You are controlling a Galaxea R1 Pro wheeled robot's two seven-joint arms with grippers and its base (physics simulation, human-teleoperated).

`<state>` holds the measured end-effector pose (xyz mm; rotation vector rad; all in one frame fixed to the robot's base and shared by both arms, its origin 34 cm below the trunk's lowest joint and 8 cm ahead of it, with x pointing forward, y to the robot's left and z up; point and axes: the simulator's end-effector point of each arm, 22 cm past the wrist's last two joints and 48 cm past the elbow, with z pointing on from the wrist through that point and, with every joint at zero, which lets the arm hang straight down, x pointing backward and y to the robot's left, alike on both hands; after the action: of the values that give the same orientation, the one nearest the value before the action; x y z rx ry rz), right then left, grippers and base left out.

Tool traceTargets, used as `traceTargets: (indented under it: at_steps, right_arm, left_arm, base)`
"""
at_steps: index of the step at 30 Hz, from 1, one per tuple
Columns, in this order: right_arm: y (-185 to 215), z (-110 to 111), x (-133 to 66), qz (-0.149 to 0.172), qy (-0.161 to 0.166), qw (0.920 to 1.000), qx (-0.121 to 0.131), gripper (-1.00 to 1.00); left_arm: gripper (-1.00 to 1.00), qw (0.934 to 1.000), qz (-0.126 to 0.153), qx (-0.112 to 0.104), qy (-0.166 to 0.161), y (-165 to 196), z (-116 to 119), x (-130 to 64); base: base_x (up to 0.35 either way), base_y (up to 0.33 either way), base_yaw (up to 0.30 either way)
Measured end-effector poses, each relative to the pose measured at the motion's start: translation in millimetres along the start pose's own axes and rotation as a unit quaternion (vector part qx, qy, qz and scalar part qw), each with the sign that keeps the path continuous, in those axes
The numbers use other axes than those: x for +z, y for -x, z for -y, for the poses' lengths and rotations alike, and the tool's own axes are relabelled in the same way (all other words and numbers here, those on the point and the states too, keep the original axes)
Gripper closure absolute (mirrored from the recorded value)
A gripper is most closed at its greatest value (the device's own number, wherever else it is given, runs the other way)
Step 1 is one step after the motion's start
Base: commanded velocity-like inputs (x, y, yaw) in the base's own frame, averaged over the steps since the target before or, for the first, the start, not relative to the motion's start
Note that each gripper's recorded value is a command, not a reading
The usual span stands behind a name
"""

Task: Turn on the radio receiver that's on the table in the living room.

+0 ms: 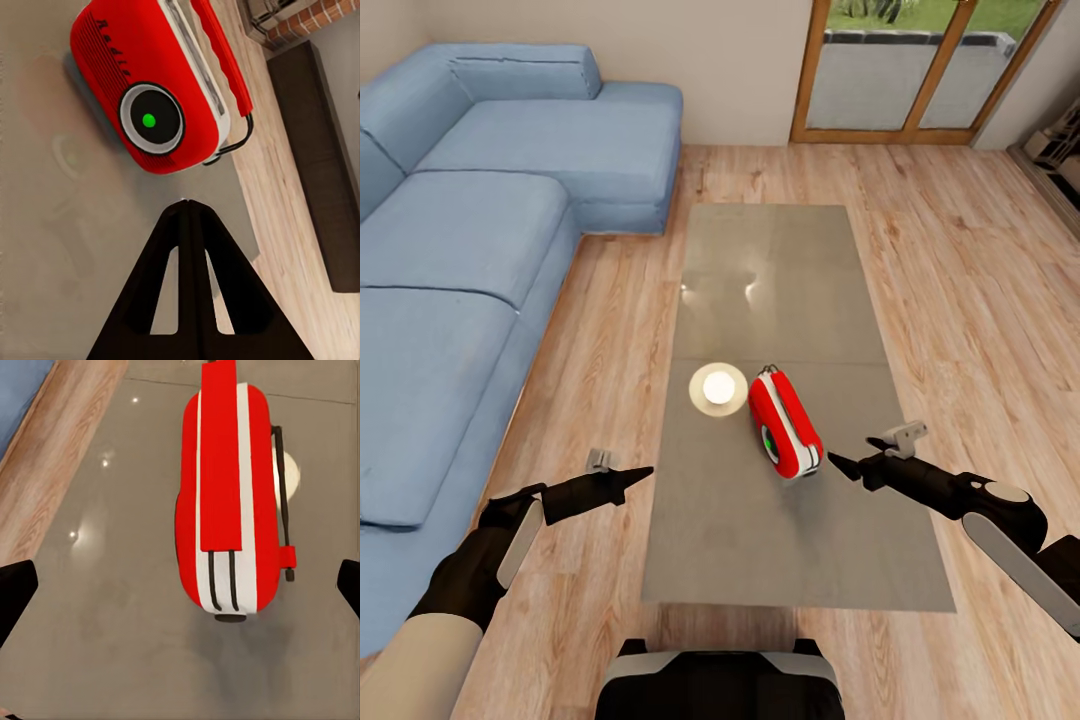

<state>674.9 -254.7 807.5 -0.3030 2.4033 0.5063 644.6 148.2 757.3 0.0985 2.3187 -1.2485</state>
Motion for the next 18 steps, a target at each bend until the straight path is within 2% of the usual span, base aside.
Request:
traceTargets:
  at_steps: [7,18]
  right_arm:
    - [5.7,11.0,-2.7,0.005,-0.031,0.9995,0.0,-1.0]
    - [12.3,10.0,-6.4,0.011,-0.032,0.9994,0.0,-1.0]
  left_arm:
    - [1.0,1.0,0.001,0.003,0.001,3.5,2.1,-2.0]
    - [1.0,1.0,0.004,0.007,0.0,8.6,5.9,-4.0]
  base:
    - [0.0,0.0,0.087]
    - [0.0,0.0,0.046]
